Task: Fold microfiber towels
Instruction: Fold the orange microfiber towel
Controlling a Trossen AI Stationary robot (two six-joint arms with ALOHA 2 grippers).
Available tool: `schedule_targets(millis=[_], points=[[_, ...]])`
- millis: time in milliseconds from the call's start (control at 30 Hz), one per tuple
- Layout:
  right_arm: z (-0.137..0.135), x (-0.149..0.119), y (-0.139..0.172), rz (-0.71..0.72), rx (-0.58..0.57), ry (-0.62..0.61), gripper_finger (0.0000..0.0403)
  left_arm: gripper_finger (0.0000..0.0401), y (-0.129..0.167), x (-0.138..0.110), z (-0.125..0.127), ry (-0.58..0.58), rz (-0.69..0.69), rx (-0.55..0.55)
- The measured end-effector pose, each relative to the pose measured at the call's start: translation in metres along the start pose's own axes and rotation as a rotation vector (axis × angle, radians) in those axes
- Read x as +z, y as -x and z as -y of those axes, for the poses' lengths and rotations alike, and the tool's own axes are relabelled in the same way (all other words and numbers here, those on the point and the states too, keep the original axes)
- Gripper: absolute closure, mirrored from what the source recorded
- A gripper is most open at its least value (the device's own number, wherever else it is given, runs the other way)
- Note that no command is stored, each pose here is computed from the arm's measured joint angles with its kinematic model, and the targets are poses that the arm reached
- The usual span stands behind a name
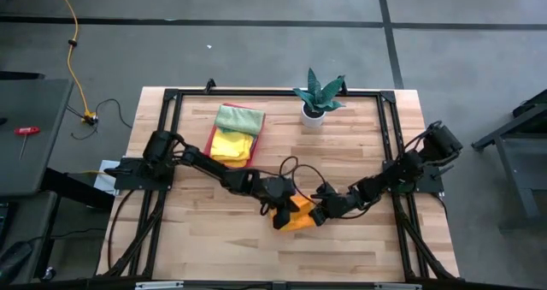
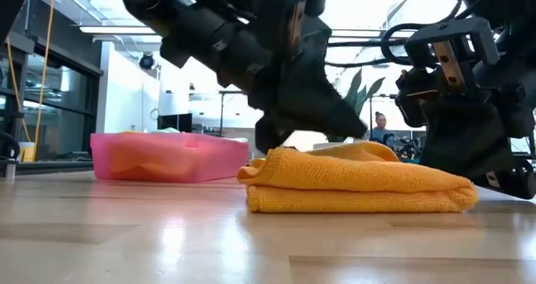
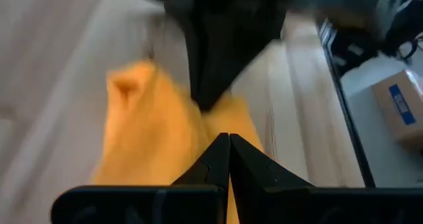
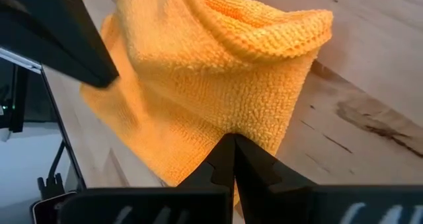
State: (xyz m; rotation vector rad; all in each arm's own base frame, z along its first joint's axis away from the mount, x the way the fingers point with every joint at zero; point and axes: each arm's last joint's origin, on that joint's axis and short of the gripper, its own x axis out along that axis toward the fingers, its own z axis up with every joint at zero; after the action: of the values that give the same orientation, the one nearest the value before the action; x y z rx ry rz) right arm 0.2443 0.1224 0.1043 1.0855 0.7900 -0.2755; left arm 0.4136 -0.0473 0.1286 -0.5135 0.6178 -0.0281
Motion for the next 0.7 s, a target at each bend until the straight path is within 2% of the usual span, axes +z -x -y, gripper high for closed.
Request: schedule_targets(millis=[167,300,500,700], points=[[0.0,0.0,0.0,0.009,-0.001,0.0,0.0403,0.0401,0.003,0.012,-0.008,-0.019,0.055,0.017],[0.0,0.0,0.0,0.011,-0.002,0.001,0.0403,0.0401,-0.007,0.004,-0.02,-0.014,0.039,0.028],[0.0,0.0,0.0,0.011,-0.005,0.003,0.0403,0.0401,-0.01,0.012,-0.017,-0.044,0.173,0.031],[0.001,0.0,0.0,0.011,-0.006,0.002,0.0403,0.0401,-0.014,0.011,-0.024,-0.082,0.2,0.079]])
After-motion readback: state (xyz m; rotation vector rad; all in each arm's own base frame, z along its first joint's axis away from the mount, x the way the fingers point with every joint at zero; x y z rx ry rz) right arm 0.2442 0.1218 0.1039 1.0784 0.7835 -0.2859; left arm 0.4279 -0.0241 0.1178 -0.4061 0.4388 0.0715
